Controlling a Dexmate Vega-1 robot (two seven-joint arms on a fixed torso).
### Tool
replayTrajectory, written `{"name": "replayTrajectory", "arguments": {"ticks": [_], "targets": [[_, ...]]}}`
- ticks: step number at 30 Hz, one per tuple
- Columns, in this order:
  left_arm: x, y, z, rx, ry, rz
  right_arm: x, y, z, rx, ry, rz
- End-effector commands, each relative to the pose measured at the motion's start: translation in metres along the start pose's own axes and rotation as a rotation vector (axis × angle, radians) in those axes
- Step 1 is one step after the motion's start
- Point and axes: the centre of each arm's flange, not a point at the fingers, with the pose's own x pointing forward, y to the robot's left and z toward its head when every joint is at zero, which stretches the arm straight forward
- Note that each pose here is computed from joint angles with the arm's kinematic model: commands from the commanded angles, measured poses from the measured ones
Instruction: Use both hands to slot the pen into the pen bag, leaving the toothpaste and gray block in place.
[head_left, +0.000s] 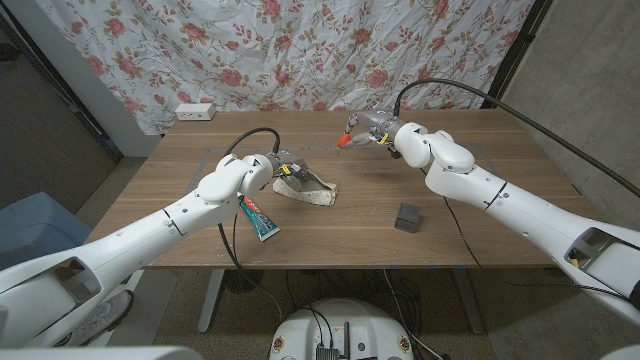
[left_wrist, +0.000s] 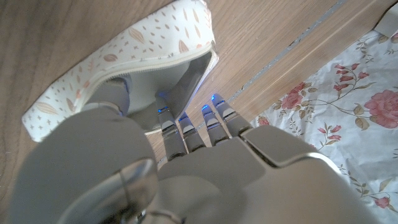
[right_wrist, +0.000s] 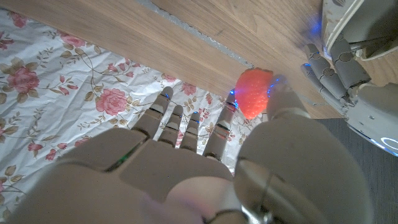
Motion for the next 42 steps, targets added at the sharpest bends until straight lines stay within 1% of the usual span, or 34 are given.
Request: {"name": "replayTrajectory", "arguments": {"ticks": [1, 7, 8, 12, 20, 24, 26, 29, 33, 34, 35, 36, 42], "targets": [[0.0, 0.001, -0.002, 0.0, 0.001, 0.001, -0.007, 0.01, 0.015, 0.0, -0.034, 0.018], [0.0, 0.002, -0.002, -0.001, 0.003, 0.003, -0.011, 0.015, 0.023, -0.006, -0.052, 0.034], [0.0, 0.002, -0.002, 0.004, -0.006, 0.004, -0.012, 0.016, 0.025, -0.006, -0.059, 0.039], [0.0, 0.003, -0.002, 0.0, 0.003, 0.004, -0.015, 0.02, 0.031, -0.019, -0.077, 0.048], [0.0, 0.003, -0.001, 0.003, 0.0, 0.006, -0.018, 0.024, 0.035, -0.023, -0.083, 0.047], [0.0, 0.003, 0.0, 0.003, -0.005, 0.006, -0.019, 0.025, 0.038, -0.031, -0.086, 0.046], [0.0, 0.003, 0.0, -0.002, 0.003, 0.003, -0.02, 0.026, 0.04, -0.027, -0.087, 0.046], [0.0, 0.002, 0.001, -0.001, -0.005, 0.006, -0.021, 0.028, 0.043, -0.026, -0.095, 0.05], [-0.001, 0.002, 0.001, -0.007, 0.0, 0.008, -0.021, 0.03, 0.047, -0.038, -0.104, 0.052], [-0.001, 0.002, 0.001, -0.006, -0.008, 0.009, -0.021, 0.03, 0.048, -0.036, -0.105, 0.052], [-0.001, 0.002, 0.001, -0.012, -0.001, 0.007, -0.02, 0.031, 0.048, -0.035, -0.108, 0.052], [0.0, 0.002, 0.001, -0.01, -0.01, 0.007, -0.02, 0.031, 0.049, -0.033, -0.11, 0.052], [-0.001, 0.001, 0.001, -0.011, -0.008, 0.01, -0.018, 0.034, 0.055, -0.031, -0.123, 0.054]]}}
